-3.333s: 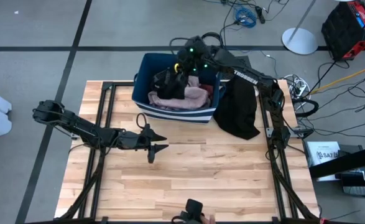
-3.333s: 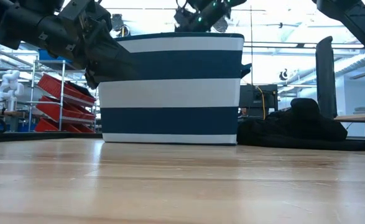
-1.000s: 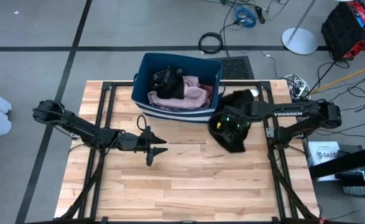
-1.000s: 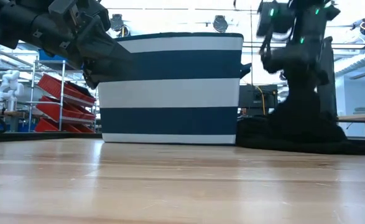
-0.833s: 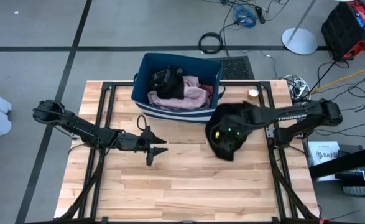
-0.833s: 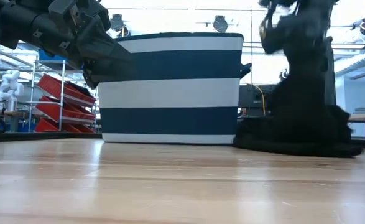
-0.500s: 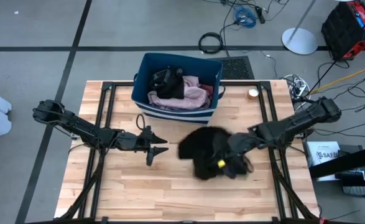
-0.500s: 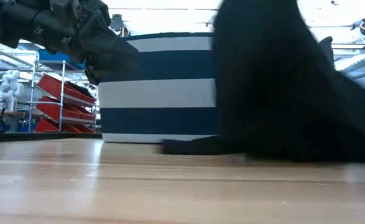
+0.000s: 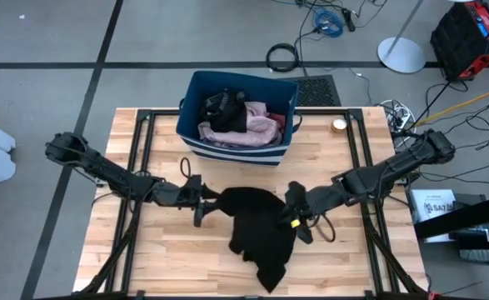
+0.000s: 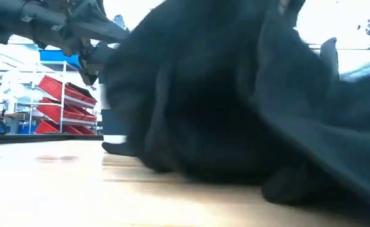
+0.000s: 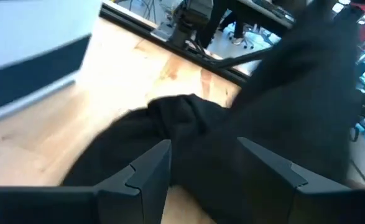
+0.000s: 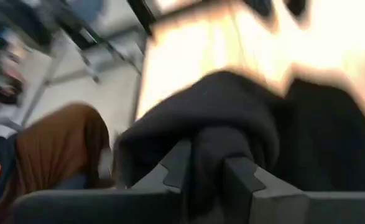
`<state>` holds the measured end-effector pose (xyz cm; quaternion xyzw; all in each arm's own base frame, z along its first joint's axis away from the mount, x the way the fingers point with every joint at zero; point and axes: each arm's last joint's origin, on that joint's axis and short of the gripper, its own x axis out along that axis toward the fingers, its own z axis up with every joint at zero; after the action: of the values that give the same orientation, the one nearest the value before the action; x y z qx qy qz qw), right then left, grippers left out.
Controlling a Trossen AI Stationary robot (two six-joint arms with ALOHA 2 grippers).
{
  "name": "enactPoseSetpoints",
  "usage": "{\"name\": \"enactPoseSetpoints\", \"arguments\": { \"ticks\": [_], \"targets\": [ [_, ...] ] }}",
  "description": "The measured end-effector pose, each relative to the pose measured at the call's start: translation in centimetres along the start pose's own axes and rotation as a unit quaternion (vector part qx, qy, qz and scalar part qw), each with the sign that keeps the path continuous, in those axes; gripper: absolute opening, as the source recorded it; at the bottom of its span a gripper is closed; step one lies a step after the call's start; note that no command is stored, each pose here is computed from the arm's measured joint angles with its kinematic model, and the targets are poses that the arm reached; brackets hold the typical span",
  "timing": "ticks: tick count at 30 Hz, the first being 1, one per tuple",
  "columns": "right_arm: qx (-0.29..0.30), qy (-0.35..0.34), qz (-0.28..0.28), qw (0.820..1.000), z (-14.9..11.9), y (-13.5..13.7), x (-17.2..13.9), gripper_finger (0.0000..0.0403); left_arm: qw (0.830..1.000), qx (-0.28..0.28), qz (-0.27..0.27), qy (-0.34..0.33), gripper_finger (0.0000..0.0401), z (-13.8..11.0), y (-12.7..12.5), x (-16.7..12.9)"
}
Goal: Sort clothes
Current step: Put the black hoodie into the blue laundry organizer
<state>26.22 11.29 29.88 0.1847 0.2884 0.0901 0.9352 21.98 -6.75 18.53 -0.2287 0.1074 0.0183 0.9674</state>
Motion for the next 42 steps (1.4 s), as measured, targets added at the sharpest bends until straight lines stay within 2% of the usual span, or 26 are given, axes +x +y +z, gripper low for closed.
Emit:
{"name": "enactPoseSetpoints", "arguments": {
  "ticks": [2, 5, 8, 12, 14, 16, 19, 21, 25, 27, 30, 34, 37, 42],
  "targets": [
    [0.041, 0.060, -0.032, 0.997, -1.3, -0.4, -0.1, 0.0067, 1.000, -0.003, -0.007, 0.005, 0.0187, -0.4, -0.6, -0.2],
    [0.077, 0.139, -0.093, 0.983, -3.2, -0.9, -0.6, 0.0098, 1.000, -0.010, -0.009, 0.006, 0.0187, -1.0, -1.4, -0.5],
    [0.117, 0.199, -0.159, 0.960, -4.8, -1.3, -1.4, 0.0129, 1.000, -0.009, -0.015, 0.022, 0.0187, -1.6, -2.0, -0.9],
    [0.150, 0.254, -0.244, 0.924, -6.8, -1.3, -2.8, 0.0154, 0.999, -0.040, -0.008, 0.035, 0.0187, -2.4, -2.6, -1.3],
    [0.142, 0.244, -0.246, 0.927, -7.3, -0.5, -3.0, 0.0158, 0.999, -0.044, 0.000, 0.022, 0.0187, -2.7, -3.0, -1.5],
    [0.133, 0.207, -0.217, 0.945, -7.3, 0.7, -2.6, 0.0159, 0.999, -0.041, 0.005, 0.016, 0.0187, -3.2, -3.4, -1.6],
    [0.084, 0.121, -0.143, 0.979, -6.9, 3.2, -1.5, 0.0159, 0.999, -0.034, 0.013, 0.013, 0.0187, -3.9, -3.7, -1.5],
    [0.041, 0.056, -0.100, 0.993, -6.6, 5.0, -0.4, 0.0159, 0.999, -0.026, 0.022, 0.020, 0.0187, -4.5, -3.6, -1.3],
    [-0.020, -0.036, -0.042, 0.998, -6.4, 7.3, 2.7, 0.0160, 0.998, -0.013, 0.055, 0.018, 0.0187, -5.3, -3.2, -0.9],
    [-0.035, -0.055, -0.042, 0.997, -6.7, 7.3, 4.9, 0.0160, 0.997, -0.006, 0.078, 0.009, 0.0187, -5.5, -2.9, -0.7],
    [-0.057, -0.057, -0.057, 0.995, -7.8, 6.3, 8.7, 0.0156, 0.996, -0.002, 0.091, 0.004, 0.0187, -5.6, -2.7, -0.5],
    [-0.121, -0.008, -0.110, 0.987, -9.3, 4.8, 12.6, 0.0143, 0.996, 0.000, 0.092, 0.004, 0.0187, -5.6, -2.7, -0.5],
    [-0.180, 0.040, -0.136, 0.974, -9.1, 5.3, 13.6, 0.0133, 0.996, 0.001, 0.091, 0.006, 0.0187, -5.6, -2.7, -0.5],
    [-0.233, 0.094, -0.167, 0.953, -7.3, 6.6, 13.5, 0.0124, 0.996, 0.005, 0.085, 0.012, 0.0187, -5.6, -2.7, -0.5]
  ]
}}
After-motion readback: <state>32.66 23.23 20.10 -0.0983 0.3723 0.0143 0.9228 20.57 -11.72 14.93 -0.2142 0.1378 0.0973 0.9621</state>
